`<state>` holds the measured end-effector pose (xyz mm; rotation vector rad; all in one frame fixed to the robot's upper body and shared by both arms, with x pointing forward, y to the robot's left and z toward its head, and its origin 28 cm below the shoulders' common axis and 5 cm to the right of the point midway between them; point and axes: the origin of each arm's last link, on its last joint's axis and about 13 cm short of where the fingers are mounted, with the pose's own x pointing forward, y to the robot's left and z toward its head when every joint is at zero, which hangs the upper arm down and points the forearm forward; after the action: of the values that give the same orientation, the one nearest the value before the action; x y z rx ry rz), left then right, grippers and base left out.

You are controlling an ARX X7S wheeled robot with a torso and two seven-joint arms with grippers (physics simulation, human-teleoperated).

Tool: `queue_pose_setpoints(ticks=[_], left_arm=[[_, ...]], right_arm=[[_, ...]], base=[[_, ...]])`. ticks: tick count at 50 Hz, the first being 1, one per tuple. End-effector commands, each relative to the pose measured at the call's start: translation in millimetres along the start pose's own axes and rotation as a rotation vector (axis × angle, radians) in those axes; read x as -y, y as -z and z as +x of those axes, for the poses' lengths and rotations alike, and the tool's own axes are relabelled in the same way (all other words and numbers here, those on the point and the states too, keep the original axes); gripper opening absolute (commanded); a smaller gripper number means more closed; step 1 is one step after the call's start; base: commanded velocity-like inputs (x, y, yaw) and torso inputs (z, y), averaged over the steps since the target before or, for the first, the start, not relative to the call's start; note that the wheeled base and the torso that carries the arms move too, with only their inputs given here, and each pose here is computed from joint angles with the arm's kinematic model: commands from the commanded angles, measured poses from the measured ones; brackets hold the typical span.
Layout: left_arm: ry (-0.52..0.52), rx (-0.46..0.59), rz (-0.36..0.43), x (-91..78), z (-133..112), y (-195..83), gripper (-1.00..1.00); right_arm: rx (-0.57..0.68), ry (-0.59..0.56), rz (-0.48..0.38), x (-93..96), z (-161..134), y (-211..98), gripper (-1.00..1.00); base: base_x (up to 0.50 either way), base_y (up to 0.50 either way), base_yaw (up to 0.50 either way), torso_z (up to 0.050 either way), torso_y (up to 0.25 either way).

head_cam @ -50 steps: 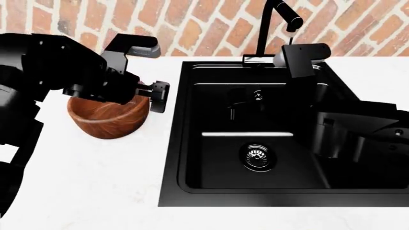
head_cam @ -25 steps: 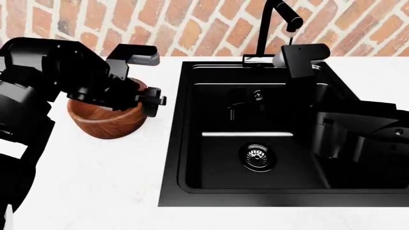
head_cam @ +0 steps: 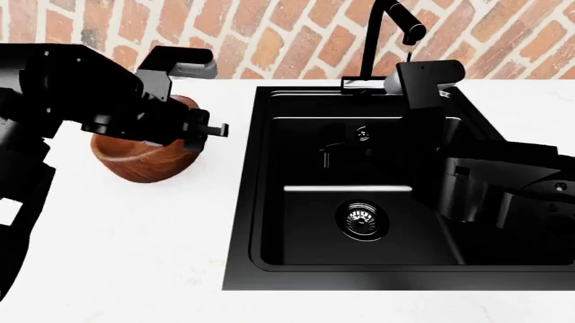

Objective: Move the fresh-baked cupcake off the tray onto the counter, and place the bowl used for mixing into the sink.

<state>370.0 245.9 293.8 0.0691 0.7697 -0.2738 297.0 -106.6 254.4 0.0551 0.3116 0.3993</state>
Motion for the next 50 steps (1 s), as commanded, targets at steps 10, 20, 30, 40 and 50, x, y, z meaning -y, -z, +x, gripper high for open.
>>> queue_pose_setpoints(ticks=[10, 20, 30, 40, 50], left_arm=[[0.007, 0.155, 0.019, 8.0, -39.8, -2.1, -1.0], [0.014, 0.142, 0.016, 6.0, -32.8, -1.2, -1.0], [0.014, 0.129, 0.019, 6.4, -28.8, -1.7, -1.0], [0.016, 0.117, 0.026, 6.1, -25.2, 0.1, -1.0], [0.018, 0.115, 0.028, 6.5, -24.2, -1.4, -1.0]], right_arm=[[0.033, -0.015, 0.006, 0.0, 0.5, -0.1, 1.0], [0.029, -0.019, 0.005, 0.0, 0.5, -0.1, 1.0], [0.028, -0.023, 0.007, 0.0, 0.6, 0.0, 1.0], [0.025, -0.023, 0.005, 0.0, 0.5, 0.0, 1.0], [0.024, -0.026, 0.009, -0.1, 0.6, 0.0, 1.0]], base=[[0.0, 0.0, 0.0, 0.0, 0.0], [0.0, -0.01, 0.0, 0.0, 0.0], [0.0, -0.06, 0.0, 0.0, 0.001], [0.0, -0.07, 0.0, 0.0, 0.0], [0.0, -0.08, 0.0, 0.0, 0.001]])
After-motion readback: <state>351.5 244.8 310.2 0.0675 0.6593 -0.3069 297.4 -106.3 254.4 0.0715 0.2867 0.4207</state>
